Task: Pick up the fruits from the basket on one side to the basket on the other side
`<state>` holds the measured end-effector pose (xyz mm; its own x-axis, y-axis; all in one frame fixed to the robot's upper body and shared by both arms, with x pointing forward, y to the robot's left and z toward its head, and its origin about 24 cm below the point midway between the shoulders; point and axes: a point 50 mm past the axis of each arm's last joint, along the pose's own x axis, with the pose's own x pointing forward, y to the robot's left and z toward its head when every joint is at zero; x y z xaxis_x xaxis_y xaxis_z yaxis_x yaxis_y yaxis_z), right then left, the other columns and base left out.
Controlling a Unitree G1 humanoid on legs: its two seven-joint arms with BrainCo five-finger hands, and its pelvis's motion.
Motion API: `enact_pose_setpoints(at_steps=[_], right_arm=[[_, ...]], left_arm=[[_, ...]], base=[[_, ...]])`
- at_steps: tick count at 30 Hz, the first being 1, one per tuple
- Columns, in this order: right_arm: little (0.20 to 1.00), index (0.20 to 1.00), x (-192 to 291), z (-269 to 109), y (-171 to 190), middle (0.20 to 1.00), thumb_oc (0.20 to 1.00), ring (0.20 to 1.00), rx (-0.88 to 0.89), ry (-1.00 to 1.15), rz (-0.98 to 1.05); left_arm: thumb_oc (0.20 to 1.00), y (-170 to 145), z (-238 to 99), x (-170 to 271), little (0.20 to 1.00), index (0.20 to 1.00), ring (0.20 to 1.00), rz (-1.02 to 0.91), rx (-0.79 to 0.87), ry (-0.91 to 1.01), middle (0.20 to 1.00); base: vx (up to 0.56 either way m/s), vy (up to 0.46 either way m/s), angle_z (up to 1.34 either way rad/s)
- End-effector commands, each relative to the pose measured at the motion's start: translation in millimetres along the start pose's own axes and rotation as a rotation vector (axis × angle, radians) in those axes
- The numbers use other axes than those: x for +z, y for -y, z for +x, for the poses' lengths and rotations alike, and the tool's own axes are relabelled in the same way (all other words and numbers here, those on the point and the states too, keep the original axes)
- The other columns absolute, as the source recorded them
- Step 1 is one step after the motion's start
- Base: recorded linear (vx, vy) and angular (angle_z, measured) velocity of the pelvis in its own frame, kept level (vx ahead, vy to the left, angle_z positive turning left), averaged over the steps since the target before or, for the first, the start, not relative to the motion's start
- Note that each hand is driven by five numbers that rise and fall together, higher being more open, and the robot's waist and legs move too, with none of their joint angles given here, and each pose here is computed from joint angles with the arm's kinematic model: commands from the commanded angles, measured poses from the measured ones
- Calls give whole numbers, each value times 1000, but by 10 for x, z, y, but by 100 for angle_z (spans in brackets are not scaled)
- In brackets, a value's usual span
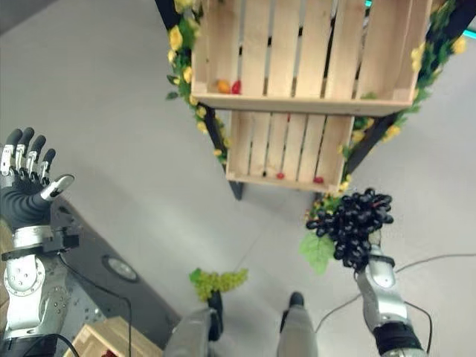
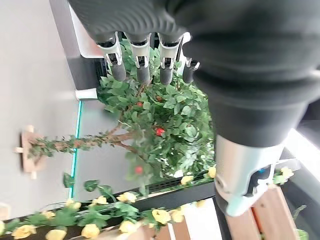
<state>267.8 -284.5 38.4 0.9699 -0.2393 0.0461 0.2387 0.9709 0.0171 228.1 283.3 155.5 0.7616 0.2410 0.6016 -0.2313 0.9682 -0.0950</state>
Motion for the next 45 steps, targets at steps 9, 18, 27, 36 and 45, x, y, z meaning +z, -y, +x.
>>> enact_pose_setpoints(at_steps=[9,18,27,36,45], right_arm=[[200,200,769,535,-337,200,200,200,34,316,-86],[200,200,1208,933,-559,200,200,200,-24,367,-176],[200,200,1594,1069,-524,200,200,200,-52,436,-249],[200,200,1972,1181,-434,200,200,200,-129,481,-245],[200,200,2356,1187,-373,200,200,200,-192,569,-225]], left_arm=[[1000,249,125,242,1000,1000,1000,-81,-83,175,1000],[1000,418,207,228,1000,1000,1000,-126,-150,167,1000],[1000,454,252,236,1000,1000,1000,-114,-170,178,1000],[1000,443,264,242,1000,1000,1000,-106,-180,172,1000],[1000,465,295,250,1000,1000,1000,-102,-183,177,1000]], base=[[2,-31,5],[-5,-40,9],[10,-50,10],[6,-29,6],[11,-17,3]])
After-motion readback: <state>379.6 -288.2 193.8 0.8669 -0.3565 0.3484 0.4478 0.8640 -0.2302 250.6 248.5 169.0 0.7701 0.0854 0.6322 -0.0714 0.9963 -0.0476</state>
